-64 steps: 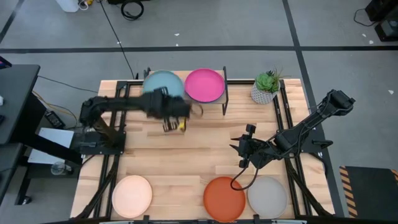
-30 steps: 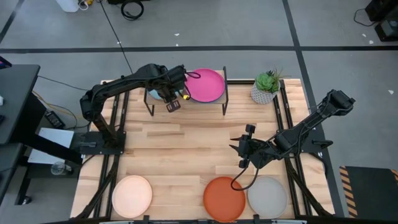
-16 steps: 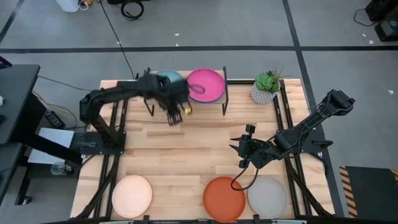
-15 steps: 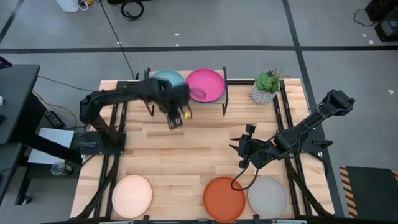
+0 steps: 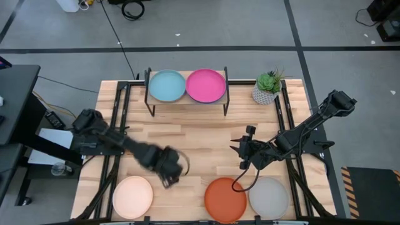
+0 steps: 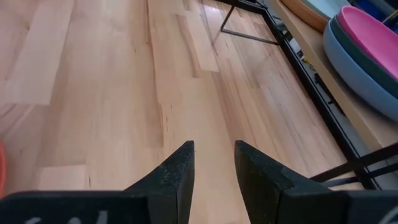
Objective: Place and stack plates onto a shelf
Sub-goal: Stack the light orange plate on top of the light blue plate on the shelf
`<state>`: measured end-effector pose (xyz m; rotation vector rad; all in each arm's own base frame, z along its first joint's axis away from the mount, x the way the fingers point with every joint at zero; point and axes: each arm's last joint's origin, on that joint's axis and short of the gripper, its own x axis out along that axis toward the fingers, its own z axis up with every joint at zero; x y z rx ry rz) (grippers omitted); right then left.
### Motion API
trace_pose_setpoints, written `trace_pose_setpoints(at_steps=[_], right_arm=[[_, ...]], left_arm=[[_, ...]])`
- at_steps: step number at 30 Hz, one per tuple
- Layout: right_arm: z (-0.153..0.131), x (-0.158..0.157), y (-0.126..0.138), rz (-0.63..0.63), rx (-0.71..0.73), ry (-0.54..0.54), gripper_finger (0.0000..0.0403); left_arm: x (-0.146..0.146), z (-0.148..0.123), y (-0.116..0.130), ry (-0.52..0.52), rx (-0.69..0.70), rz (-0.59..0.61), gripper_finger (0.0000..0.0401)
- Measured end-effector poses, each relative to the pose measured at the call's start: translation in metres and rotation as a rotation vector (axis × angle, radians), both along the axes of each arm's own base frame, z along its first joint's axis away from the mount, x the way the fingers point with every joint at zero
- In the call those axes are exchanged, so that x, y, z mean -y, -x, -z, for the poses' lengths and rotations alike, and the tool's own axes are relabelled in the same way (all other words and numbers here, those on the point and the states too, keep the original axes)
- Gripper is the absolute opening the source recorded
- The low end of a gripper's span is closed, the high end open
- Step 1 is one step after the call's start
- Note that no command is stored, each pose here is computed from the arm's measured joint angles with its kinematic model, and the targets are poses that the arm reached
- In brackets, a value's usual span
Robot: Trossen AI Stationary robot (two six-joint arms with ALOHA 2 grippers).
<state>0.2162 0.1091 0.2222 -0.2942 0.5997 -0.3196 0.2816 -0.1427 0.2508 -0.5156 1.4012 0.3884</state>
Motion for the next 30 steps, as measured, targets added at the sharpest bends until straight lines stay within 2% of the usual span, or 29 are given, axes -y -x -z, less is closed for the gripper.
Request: trace_pose_setpoints(at_steps=[6, 14, 19, 25, 30], right_arm=[[-0.002, -0.001, -0.002, -0.024, 0.009, 0.036, 0.0121], [-0.007, -0.002, -0.006, -0.063, 0.035, 0.104, 0.0121], [-0.01, 0.001, -0.01, -0.07, 0.048, 0.132, 0.0121], [-0.01, 0.007, -0.013, -0.059, 0.04, 0.145, 0.0121], [-0.01, 0.011, -0.016, -0.066, 0.028, 0.136, 0.0121]], left_arm=[[0.053, 0.021, 0.02, 0.151, 0.085, -0.225, 0.0144], [0.089, 0.045, 0.042, 0.165, -0.01, -0.441, 0.0144], [0.097, 0.064, 0.039, 0.152, -0.056, -0.499, 0.0144], [0.106, 0.086, 0.032, 0.199, -0.149, -0.51, 0.0144], [0.108, 0.09, 0.032, 0.211, -0.178, -0.489, 0.0144]])
